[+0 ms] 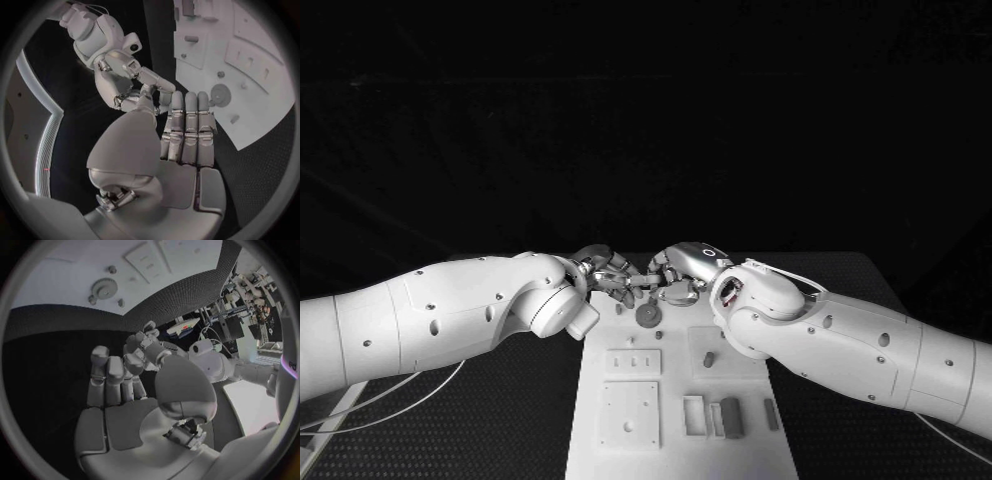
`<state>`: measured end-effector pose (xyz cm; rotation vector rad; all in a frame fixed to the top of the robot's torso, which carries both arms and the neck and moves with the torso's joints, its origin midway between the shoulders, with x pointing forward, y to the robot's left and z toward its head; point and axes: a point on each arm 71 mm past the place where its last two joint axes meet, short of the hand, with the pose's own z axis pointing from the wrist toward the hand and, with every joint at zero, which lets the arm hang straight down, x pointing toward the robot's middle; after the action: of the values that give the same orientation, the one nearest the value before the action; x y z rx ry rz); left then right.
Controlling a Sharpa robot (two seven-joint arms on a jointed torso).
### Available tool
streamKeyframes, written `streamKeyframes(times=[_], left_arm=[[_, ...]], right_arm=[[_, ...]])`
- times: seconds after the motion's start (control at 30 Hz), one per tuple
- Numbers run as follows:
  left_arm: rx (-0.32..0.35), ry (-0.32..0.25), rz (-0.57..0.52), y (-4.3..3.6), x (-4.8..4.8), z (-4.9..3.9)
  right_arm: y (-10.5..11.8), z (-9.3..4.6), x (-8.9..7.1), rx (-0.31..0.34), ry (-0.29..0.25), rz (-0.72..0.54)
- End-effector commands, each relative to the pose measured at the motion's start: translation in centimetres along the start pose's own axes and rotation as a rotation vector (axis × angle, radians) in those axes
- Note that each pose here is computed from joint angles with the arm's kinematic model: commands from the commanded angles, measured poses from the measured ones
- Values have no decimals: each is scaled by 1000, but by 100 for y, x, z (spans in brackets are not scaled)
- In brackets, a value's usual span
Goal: Assemble the parts on the task board
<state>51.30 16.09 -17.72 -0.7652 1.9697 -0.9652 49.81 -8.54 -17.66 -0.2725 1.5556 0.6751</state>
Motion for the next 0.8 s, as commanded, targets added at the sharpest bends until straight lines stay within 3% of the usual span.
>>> streamKeyframes(times=[0.03, 0.8], left_arm=[[-6, 7, -10, -16, 30, 1], [-13, 11, -63, -30, 63, 8]], right_arm=[[30, 9, 10, 0, 5, -12], [174, 44, 57, -21, 22, -1]])
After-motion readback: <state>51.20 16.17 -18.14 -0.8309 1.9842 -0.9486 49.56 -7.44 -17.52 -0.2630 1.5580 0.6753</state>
